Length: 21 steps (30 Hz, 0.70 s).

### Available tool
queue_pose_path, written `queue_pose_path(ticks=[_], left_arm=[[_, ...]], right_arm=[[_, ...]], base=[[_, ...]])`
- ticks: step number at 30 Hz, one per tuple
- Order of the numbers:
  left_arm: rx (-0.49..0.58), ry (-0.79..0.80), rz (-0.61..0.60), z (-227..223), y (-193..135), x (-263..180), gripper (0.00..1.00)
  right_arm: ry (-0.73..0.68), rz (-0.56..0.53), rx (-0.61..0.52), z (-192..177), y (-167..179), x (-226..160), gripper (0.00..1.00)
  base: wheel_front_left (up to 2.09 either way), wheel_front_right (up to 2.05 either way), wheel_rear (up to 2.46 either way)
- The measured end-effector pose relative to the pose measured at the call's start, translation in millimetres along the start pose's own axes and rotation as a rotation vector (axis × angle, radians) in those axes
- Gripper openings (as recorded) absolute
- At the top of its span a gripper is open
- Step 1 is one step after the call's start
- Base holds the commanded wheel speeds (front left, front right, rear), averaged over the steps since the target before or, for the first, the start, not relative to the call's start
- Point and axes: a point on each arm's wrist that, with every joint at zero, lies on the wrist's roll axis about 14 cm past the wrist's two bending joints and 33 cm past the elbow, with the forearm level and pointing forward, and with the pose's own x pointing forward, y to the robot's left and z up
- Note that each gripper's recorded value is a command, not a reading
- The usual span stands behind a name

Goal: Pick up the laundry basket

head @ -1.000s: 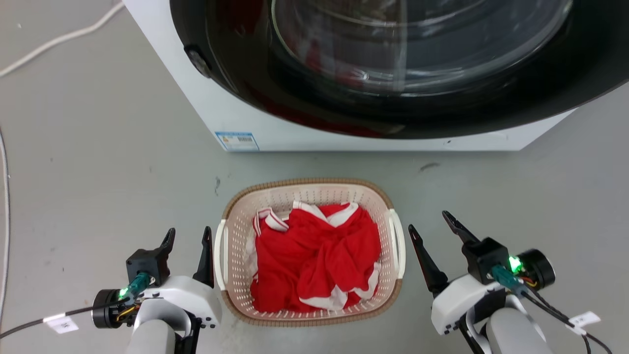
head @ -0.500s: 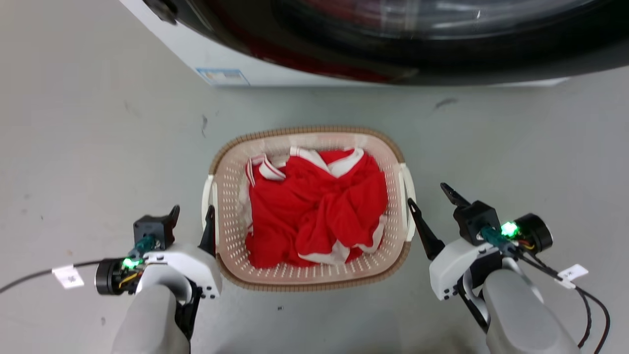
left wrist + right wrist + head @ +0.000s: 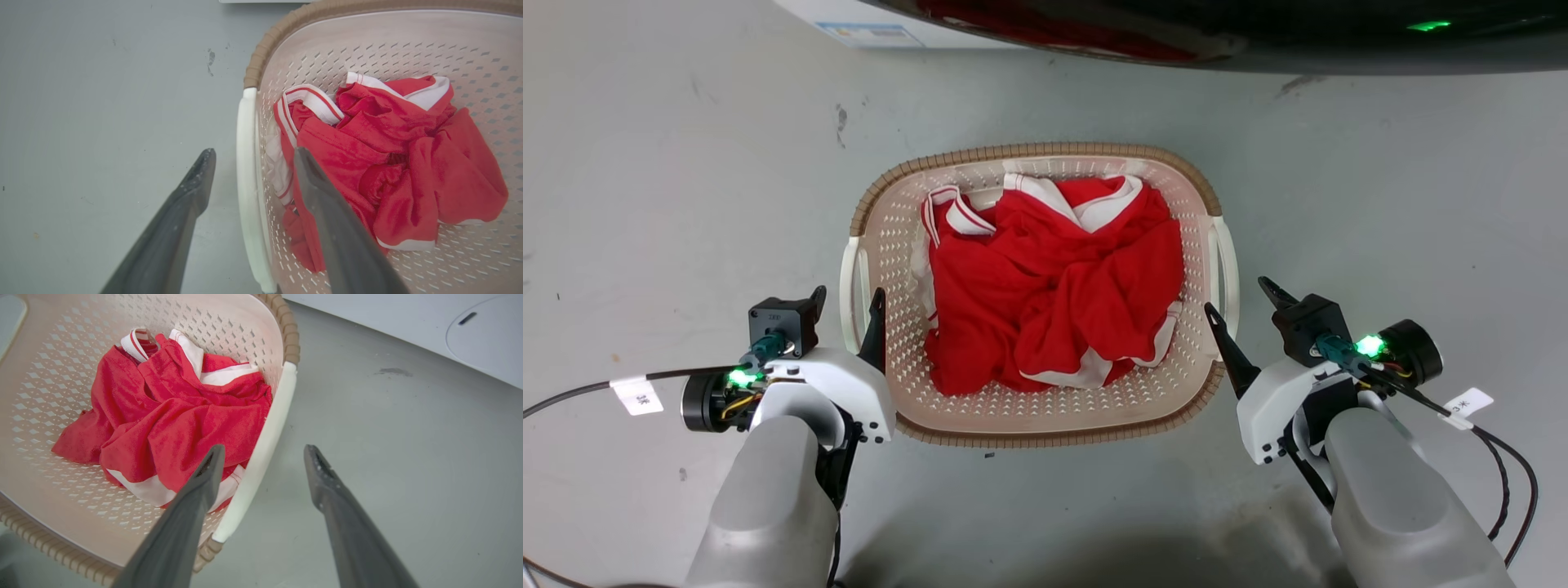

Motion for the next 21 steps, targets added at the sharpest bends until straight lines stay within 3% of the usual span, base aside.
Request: queue_pose_path(ticks=[17,18,19,20,21], left_arm=[[0.007,0.058,-0.021,-20.2,-5.0,14.9,1.0],[0.007,0.058,-0.022,-19.9,-5.4,15.7,1.0],[0.009,0.06,-0.025,-20.1,-6.1,16.3,0.64],[0.012,0.064,-0.028,-20.8,-7.1,16.7,0.0],[0.016,0.073,-0.033,-23.3,-8.7,16.4,0.0]], right_arm=[[0.074,0.034,0.007,-22.8,3.9,22.9,1.0],[0.075,0.037,0.005,-22.7,4.2,23.7,0.87],[0.078,0.04,0.004,-23.5,5.1,23.8,0.34],[0.078,0.043,0.003,-23.7,6.0,23.9,0.0],[0.081,0.048,0.002,-24.2,7.2,24.2,0.0]], base=[[0.0,0.0,0.0],[0.0,0.0,0.0],[0.0,0.0,0.0],[0.0,0.0,0.0],[0.0,0.0,0.0]])
